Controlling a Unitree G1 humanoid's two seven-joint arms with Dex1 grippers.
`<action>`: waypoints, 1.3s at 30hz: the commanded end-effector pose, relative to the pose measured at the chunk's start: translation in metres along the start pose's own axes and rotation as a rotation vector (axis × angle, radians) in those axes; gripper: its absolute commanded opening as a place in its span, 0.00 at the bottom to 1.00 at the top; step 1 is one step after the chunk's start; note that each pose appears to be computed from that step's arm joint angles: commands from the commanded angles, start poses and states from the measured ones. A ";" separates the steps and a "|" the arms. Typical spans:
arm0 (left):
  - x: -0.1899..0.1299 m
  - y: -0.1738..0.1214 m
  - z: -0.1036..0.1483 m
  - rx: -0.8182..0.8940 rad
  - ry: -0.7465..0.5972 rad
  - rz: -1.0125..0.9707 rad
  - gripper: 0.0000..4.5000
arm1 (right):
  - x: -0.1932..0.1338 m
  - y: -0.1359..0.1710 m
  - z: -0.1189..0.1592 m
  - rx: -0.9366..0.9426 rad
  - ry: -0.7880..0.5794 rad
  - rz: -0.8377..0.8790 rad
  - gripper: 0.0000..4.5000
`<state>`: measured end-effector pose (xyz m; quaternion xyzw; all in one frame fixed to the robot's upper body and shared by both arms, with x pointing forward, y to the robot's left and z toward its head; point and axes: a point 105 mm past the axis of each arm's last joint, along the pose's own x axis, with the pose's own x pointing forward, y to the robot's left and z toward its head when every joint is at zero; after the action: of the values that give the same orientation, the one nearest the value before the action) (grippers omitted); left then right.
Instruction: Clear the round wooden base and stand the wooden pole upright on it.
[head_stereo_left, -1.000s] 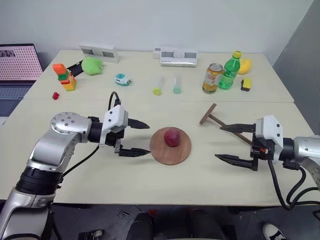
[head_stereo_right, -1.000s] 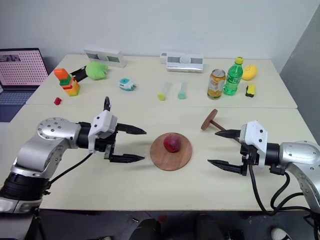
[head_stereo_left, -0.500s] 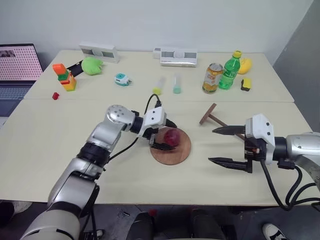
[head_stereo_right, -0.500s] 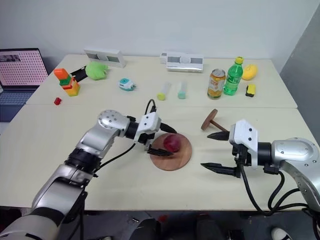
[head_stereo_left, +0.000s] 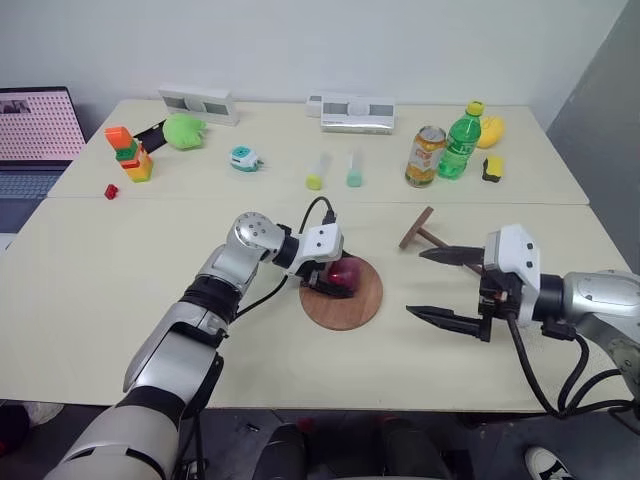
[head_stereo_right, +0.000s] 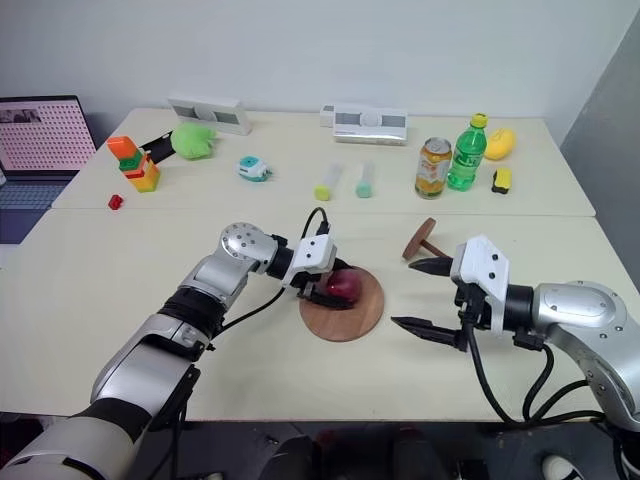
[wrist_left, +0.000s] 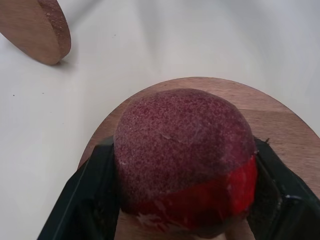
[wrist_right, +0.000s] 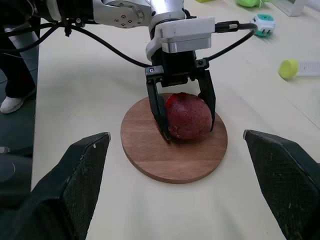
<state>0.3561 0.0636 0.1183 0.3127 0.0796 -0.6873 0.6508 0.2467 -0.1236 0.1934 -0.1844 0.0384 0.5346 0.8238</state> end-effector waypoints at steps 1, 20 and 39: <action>-0.029 0.018 0.019 0.039 -0.068 0.143 0.59 | -0.001 0.000 0.013 -0.037 -0.041 -0.015 1.00; -0.170 0.099 -0.074 -0.662 0.046 1.356 0.59 | 0.033 -0.012 0.019 -0.001 -0.135 -0.072 1.00; -0.170 0.093 -0.092 -0.707 0.083 1.395 0.98 | 0.037 -0.017 0.018 -0.003 -0.137 -0.131 1.00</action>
<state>0.4631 0.2351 0.1372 0.0638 0.1430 -0.0462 0.9866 0.2801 -0.0912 0.1934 -0.1465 -0.0062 0.4908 0.8588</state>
